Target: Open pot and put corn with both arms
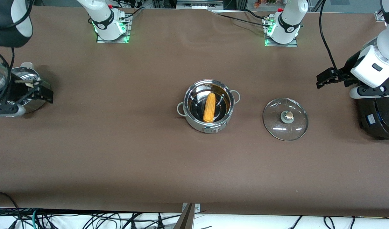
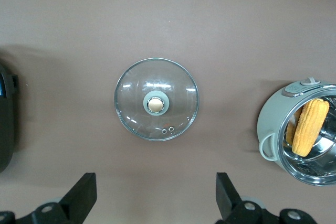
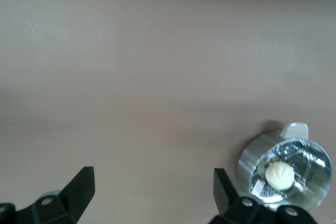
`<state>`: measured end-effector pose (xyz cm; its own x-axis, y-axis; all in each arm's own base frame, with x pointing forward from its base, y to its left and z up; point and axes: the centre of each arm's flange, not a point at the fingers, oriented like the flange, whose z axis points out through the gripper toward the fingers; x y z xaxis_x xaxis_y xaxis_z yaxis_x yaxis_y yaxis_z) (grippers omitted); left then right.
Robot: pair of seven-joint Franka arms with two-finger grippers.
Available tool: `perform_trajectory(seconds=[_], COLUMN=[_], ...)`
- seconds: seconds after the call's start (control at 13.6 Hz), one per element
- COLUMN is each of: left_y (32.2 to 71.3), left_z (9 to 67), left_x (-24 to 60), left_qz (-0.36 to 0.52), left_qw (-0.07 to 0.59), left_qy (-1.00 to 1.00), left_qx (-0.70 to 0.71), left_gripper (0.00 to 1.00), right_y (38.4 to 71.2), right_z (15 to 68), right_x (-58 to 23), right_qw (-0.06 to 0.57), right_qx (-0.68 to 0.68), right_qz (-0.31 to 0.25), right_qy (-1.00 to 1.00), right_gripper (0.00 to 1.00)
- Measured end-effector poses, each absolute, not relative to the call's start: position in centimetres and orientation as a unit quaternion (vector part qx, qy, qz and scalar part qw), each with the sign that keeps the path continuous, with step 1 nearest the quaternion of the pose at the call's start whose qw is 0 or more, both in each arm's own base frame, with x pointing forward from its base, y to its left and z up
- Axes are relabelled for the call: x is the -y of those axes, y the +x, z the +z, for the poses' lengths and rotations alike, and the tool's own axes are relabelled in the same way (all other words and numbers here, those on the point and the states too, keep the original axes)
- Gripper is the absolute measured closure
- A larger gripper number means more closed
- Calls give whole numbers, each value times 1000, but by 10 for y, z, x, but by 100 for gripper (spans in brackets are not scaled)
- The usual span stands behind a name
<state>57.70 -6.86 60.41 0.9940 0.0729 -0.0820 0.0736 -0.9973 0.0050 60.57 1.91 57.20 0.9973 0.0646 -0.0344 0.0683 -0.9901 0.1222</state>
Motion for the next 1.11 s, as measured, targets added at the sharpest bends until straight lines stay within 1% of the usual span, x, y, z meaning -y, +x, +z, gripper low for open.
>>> perform_trajectory(seconds=[0.15, 0.29, 0.44, 0.74, 1.11], left_y=[575, 574, 574, 576, 576], left_z=[605, 607, 608, 607, 607], left_x=[81, 84, 82, 61, 59], left_qz=[-40, -38, -37, -40, -40], left_qw=[2, -3, -5, -4, -3], left_qy=[999, 999, 999, 999, 999], left_qx=[-28, -28, -30, -7, 5], left_gripper=[0, 0, 0, 0, 0], right_y=[586, 575, 572, 570, 572], right_z=[587, 603, 610, 609, 604], right_x=[-25, -17, -8, 12, 19], right_qw=[34, 9, 3, 4, 4], right_qx=[2, 41, 54, 69, 49], right_qz=[-15, -11, -6, -14, -19], right_qy=[999, 999, 999, 997, 999], right_gripper=[0, 0, 0, 0, 0])
